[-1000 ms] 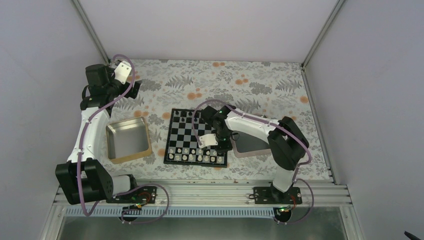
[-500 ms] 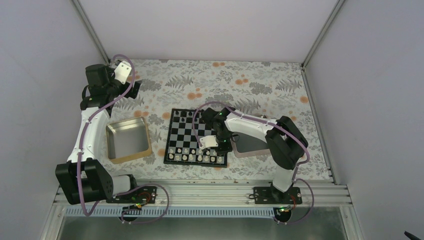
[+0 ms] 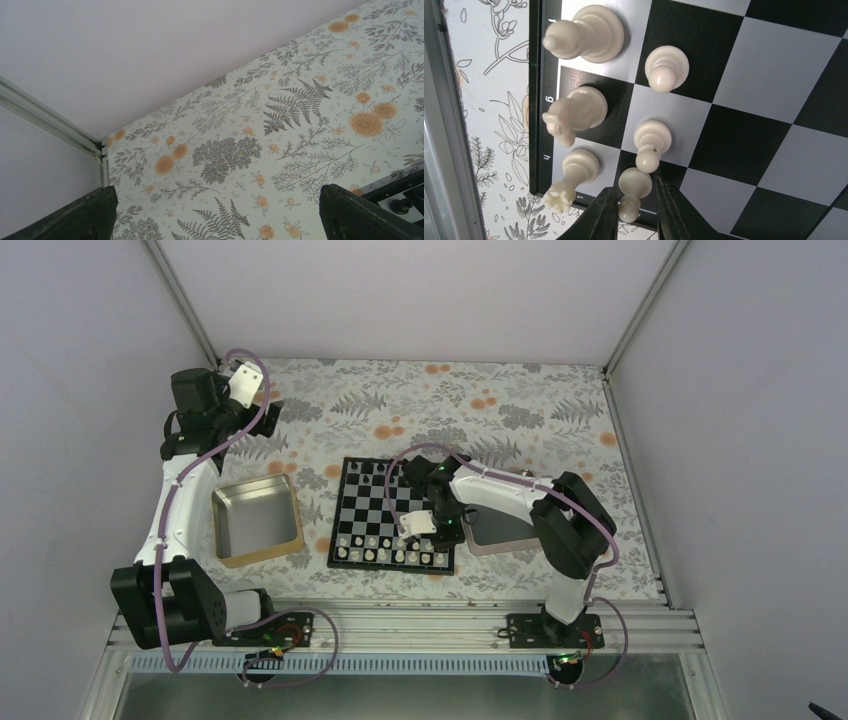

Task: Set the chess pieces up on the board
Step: Place the chess piece on the chessboard, then reset both arms

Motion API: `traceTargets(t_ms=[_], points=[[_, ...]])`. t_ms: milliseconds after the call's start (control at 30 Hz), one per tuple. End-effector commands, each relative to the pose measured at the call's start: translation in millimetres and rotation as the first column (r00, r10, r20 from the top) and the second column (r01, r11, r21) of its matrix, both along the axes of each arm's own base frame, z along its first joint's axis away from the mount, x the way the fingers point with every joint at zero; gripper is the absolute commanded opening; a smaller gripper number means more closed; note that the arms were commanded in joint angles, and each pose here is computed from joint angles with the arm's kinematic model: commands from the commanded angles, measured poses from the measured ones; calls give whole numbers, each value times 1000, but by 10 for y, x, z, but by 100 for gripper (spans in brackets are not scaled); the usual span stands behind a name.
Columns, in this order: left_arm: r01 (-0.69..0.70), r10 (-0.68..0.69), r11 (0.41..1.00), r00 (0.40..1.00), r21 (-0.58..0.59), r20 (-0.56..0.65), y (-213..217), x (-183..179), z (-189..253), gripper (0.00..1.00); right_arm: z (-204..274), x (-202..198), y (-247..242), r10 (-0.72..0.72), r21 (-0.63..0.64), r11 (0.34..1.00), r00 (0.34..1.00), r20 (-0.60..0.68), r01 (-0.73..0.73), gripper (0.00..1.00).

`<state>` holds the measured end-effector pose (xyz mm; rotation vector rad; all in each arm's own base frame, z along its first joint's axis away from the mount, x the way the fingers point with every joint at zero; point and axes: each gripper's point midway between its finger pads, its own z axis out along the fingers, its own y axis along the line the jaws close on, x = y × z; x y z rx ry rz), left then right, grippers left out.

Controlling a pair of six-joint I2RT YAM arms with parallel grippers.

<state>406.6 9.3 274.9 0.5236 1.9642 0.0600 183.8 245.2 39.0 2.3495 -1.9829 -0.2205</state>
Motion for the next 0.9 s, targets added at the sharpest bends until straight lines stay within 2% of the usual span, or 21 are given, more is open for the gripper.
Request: traceTargets(t_ms=[0,233,333,433,467,500,533,567,633,667,800,867], points=[[6,-5,1000,1000,-14,31,-4,2,126,100,-34,45,-44,-11,-12,1000,1000,8,11,23],[8,-8,1000,1000,-14,29,-8,-4,115,100,250,-4,-248,-63,-5,998,998,31,63,30],[11,-10,1000,1000,-15,29,-12,2,112,100,489,92,-479,-119,21,993,987,111,117,37],[14,-13,1000,999,-17,31,-16,10,132,100,829,423,-651,-199,98,979,951,235,180,42],[15,-14,1000,999,-19,31,-20,9,131,100,970,564,-700,-223,134,972,931,288,191,52],[15,-14,1000,999,-19,32,-20,7,139,100,1118,724,-756,-252,177,964,904,345,201,90],[15,-14,1000,999,-18,37,-20,2,155,100,1286,920,-804,-288,235,950,865,411,205,99],[13,-12,1000,999,-18,38,-20,-2,153,100,1458,1113,-870,-336,295,932,814,473,213,100],[14,-13,1000,999,-17,38,-22,-13,151,100,1845,1598,-1077,-506,437,856,624,595,277,100],[15,-14,1000,999,-16,43,-25,-16,168,100,2000,1776,-1204,-573,493,816,542,615,303,100],[16,-15,1000,999,-19,47,-30,-29,196,100,2205,2233,-1552,-758,643,650,399,516,404,100],[18,-17,1000,999,-20,49,-34,-29,193,100,2121,2464,-1692,-807,673,589,273,524,447,100]])
